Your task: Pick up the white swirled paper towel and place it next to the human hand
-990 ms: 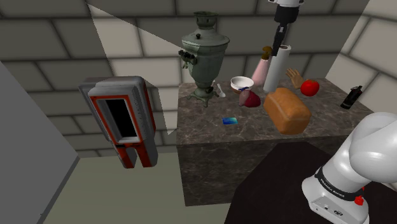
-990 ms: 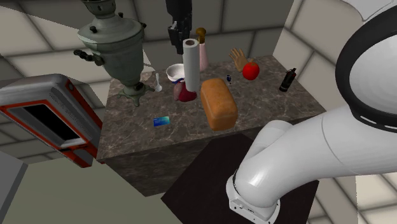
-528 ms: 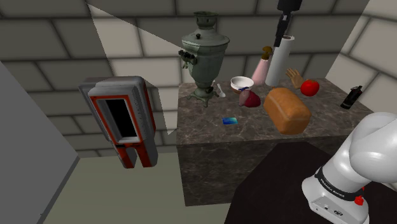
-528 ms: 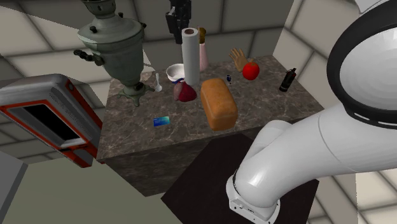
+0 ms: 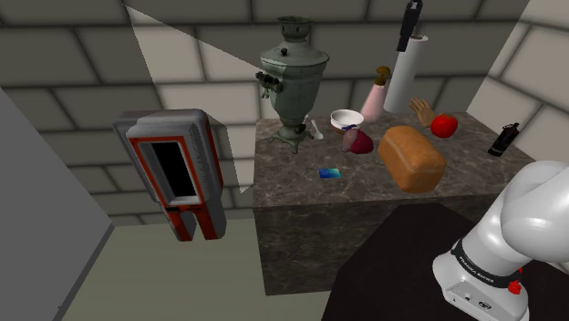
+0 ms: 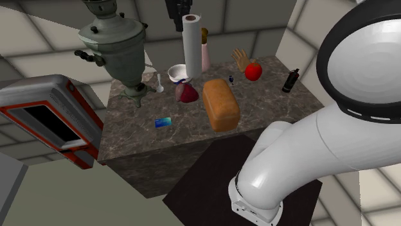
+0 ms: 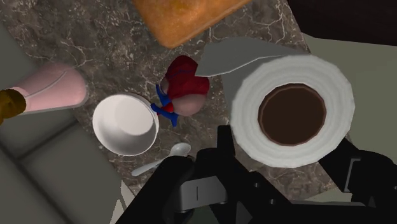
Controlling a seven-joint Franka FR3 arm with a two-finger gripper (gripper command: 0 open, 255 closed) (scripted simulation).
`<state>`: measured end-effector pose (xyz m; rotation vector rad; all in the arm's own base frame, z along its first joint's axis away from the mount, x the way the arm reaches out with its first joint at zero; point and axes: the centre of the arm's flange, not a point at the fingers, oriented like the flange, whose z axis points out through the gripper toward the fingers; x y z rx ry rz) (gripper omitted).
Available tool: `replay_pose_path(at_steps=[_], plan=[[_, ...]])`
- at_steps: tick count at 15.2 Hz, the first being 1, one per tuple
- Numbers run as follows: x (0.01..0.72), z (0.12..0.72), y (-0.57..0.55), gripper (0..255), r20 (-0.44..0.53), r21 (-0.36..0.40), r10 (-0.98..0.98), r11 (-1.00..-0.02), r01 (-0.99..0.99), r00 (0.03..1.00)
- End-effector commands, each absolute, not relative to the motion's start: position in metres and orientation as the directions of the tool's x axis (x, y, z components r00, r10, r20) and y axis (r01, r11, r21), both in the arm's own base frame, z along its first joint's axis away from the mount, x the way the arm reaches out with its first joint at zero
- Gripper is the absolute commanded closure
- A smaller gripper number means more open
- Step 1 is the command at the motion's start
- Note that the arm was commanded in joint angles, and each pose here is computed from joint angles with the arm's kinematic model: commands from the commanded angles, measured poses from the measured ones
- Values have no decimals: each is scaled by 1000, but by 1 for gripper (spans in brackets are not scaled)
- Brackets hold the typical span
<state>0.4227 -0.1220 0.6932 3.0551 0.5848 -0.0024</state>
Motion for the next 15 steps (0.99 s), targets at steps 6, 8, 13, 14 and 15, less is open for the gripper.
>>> replay_pose_path(at_steps=[6,8,13,14,15], plan=[[399,699,-198,255,-7,30,369,-929,369,929],[391,699,-223,255,-7,30,369,-929,369,929],[372,699,-286,255,-7,30,369,-929,369,929],[368,699,-299,255,-7,30,369,-929,369,929],[364,699,-312,255,-7,30,369,-929,369,929]])
